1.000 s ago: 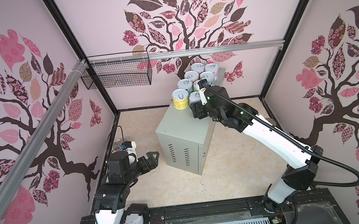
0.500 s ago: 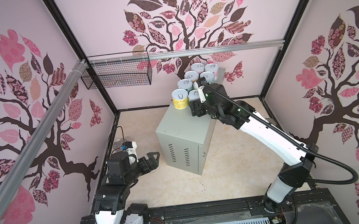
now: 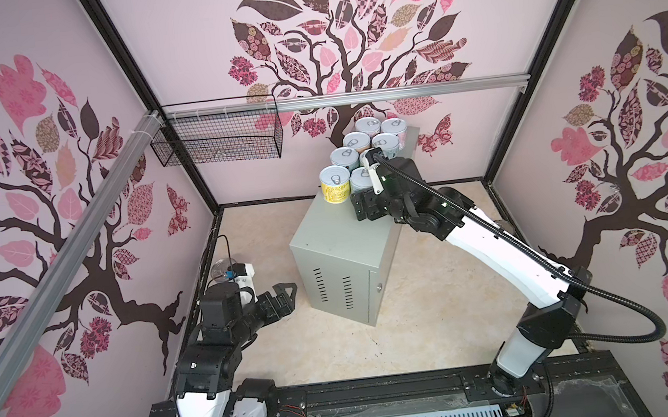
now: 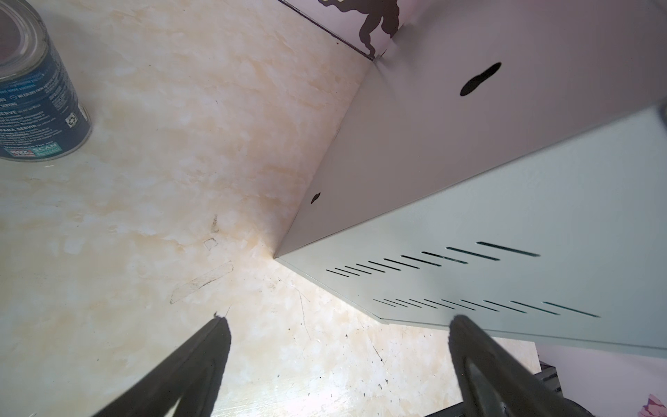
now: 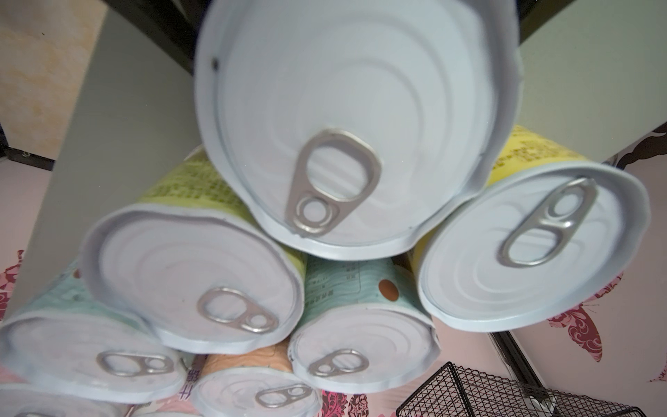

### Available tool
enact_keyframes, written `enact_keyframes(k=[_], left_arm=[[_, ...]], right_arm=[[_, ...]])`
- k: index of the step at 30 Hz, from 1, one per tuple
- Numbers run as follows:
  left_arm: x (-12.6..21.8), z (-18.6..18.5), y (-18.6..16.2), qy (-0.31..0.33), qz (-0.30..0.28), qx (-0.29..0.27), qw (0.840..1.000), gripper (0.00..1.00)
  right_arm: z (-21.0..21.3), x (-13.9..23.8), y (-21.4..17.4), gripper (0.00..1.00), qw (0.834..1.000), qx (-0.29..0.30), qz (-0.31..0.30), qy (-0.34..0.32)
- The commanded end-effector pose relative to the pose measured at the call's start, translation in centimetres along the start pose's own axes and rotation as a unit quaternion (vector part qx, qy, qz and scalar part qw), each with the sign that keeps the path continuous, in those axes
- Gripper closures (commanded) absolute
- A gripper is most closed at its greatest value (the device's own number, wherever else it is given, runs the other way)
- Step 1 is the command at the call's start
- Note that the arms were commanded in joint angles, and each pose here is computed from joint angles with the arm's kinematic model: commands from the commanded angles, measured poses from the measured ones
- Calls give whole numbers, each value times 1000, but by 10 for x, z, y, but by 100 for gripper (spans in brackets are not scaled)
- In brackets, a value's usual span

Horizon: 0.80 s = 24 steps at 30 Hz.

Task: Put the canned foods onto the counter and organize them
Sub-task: 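Slide the light-blue can with the right gripper against the grouped cans, then open and withdraw the right gripper while the left gripper moves toward the blue can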

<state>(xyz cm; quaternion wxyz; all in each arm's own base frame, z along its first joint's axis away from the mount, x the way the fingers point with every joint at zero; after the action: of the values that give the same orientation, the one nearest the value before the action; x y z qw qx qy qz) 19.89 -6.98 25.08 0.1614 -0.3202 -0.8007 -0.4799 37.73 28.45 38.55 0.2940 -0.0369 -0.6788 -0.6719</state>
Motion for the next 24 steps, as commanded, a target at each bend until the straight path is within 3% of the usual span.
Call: enact_keyframes(k=[1,16,24], left_arm=[[-5,6,-1,11,0,1,1000,2],[-8,26,6,61,-6,24,998,2],[-10,52,12,122,-4,56,991,2]], right_arm=[[-5,16,8,3,1000,-8,-10,2],[-10,73,24,0,998,-27,-45,43],[-23,115,16,0,995,-45,-64,58]])
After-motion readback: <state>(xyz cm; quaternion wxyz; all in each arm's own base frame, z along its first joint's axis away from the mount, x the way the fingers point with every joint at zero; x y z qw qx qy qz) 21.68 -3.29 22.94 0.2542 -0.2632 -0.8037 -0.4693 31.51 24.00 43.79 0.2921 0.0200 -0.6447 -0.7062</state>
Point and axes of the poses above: each gripper's point midway between its finger pads, its own x axis back along the fingers, its own z axis along the line the jaws close on, y = z × x, the point moved 1 cm from there along x, back along the fingers, and after that the axes turned 2 degrees about -x, right-handed, at the moved point
